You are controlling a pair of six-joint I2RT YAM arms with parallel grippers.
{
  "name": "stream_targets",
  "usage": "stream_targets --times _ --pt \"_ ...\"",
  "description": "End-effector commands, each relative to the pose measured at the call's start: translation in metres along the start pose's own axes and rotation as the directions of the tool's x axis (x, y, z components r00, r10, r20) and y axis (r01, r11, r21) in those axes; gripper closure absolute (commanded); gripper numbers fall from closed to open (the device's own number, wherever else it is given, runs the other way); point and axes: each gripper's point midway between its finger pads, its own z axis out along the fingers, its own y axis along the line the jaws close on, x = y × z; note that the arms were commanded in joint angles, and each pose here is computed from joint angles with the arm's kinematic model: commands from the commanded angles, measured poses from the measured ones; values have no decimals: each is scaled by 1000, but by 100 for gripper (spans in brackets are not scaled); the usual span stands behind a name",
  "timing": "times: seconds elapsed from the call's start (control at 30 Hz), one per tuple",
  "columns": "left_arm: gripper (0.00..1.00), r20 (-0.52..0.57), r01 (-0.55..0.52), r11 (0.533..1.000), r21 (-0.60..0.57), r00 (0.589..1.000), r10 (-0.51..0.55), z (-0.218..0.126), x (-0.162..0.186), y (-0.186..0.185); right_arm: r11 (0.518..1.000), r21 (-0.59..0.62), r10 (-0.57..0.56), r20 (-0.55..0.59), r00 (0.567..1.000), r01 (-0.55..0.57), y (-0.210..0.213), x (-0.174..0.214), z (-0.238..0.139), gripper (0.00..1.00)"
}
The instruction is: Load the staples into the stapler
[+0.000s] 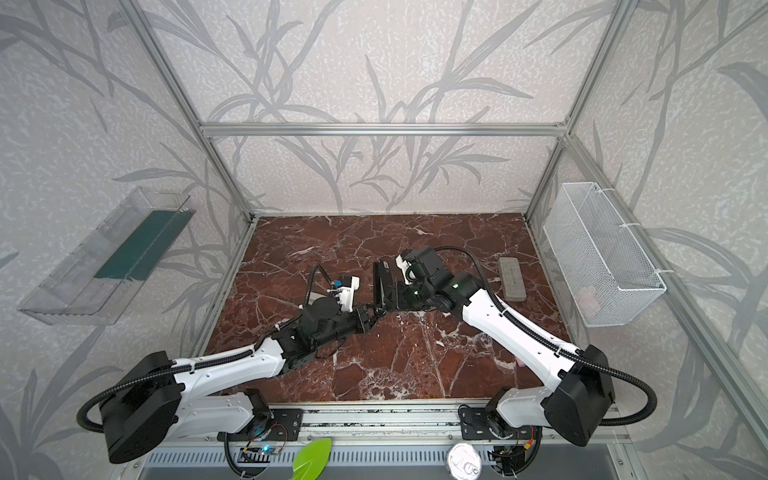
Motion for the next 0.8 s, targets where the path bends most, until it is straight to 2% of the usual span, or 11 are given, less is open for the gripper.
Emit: stream_targets --times 0.0,0.37,0.77 --pt "100 -117 -54 977 -208 993 29 -9 38 64 999 -14 -30 137 990 33 7 -34 -43 100" --pt "100 -179 -68 969 -239 984 25 -4 54 80 1000 -5 5 132 991 -4 -1 -41 -60 100" --pt "100 -185 -64 962 -265 983 14 -2 58 89 999 39 5 162 987 -12 -5 -47 -75 100"
